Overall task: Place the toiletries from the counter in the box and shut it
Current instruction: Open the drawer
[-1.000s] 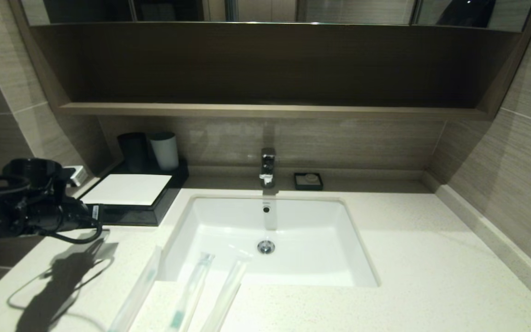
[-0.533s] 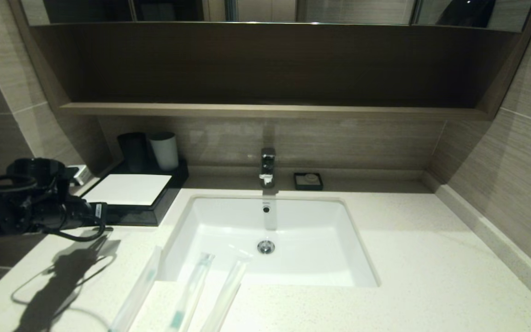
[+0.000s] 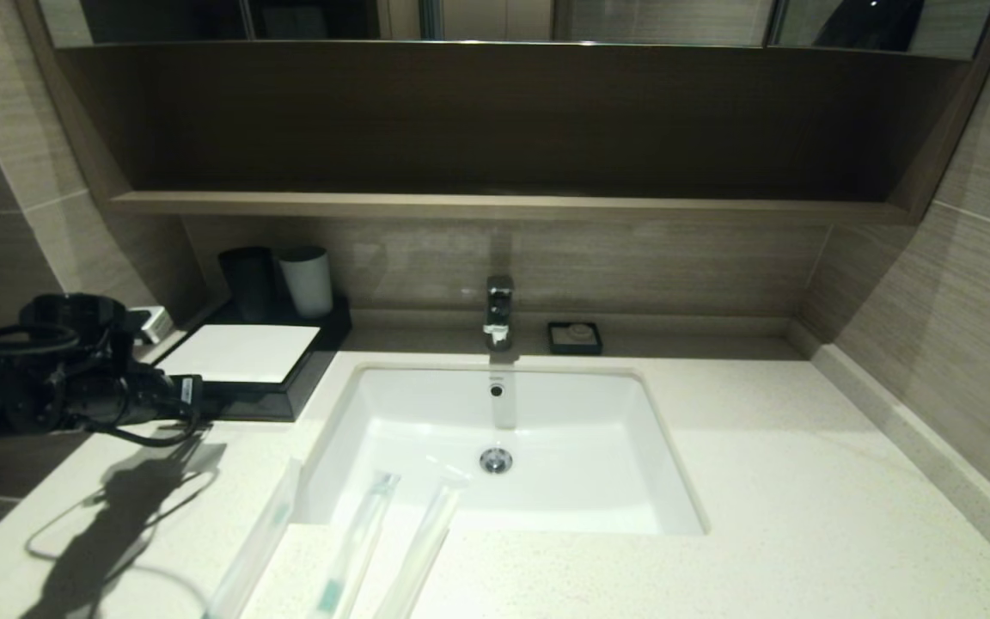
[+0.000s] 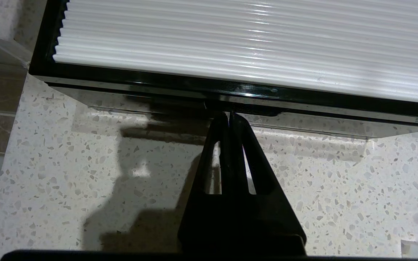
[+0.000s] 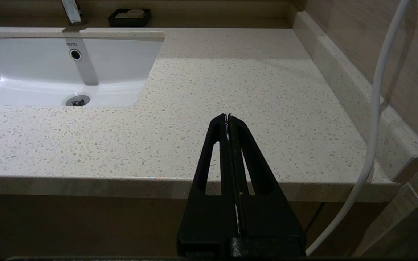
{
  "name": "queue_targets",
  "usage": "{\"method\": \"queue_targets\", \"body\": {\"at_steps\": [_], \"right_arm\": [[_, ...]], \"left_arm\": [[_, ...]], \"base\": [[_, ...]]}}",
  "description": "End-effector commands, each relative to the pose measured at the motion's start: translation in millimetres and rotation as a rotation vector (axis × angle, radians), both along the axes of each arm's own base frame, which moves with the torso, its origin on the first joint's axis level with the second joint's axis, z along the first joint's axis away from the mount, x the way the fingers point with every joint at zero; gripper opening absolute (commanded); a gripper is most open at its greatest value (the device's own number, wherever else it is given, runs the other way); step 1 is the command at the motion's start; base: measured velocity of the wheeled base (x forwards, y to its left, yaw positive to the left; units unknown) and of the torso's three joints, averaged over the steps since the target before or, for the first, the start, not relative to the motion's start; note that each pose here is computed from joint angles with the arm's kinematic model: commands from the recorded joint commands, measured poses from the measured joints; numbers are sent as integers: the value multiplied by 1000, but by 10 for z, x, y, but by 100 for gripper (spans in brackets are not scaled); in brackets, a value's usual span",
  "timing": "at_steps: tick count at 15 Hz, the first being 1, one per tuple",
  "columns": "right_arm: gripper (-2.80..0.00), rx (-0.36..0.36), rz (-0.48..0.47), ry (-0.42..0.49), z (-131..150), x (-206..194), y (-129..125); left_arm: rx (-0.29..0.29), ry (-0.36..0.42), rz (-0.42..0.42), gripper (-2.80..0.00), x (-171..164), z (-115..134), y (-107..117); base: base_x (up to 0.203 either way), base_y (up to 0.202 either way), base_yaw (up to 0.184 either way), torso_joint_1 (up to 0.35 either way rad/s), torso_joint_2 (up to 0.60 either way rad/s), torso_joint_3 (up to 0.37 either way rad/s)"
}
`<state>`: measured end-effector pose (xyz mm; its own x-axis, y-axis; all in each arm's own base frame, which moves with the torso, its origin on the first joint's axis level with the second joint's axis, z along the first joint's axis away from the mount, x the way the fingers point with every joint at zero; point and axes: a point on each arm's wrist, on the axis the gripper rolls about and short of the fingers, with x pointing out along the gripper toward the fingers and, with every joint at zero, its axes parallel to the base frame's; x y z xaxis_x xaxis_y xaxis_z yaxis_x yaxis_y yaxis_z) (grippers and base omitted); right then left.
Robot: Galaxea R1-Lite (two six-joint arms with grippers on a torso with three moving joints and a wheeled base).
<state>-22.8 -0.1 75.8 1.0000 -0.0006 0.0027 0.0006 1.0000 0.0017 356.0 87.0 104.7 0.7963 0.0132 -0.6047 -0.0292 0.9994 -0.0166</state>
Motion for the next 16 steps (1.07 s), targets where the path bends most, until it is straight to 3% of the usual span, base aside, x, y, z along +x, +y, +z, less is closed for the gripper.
{"method": "queue_targets", "body": {"at_steps": [1, 16], "right_arm": [[-280, 0, 1, 0, -4, 0, 0], [-280, 0, 1, 0, -4, 0, 0]], "left_arm": [[0, 1, -1, -280, 25, -23, 8], [1, -56, -28, -280, -67, -73, -25]], "base": [[0, 0, 0, 0, 0, 0], [0, 0, 0, 0, 0, 0]]}}
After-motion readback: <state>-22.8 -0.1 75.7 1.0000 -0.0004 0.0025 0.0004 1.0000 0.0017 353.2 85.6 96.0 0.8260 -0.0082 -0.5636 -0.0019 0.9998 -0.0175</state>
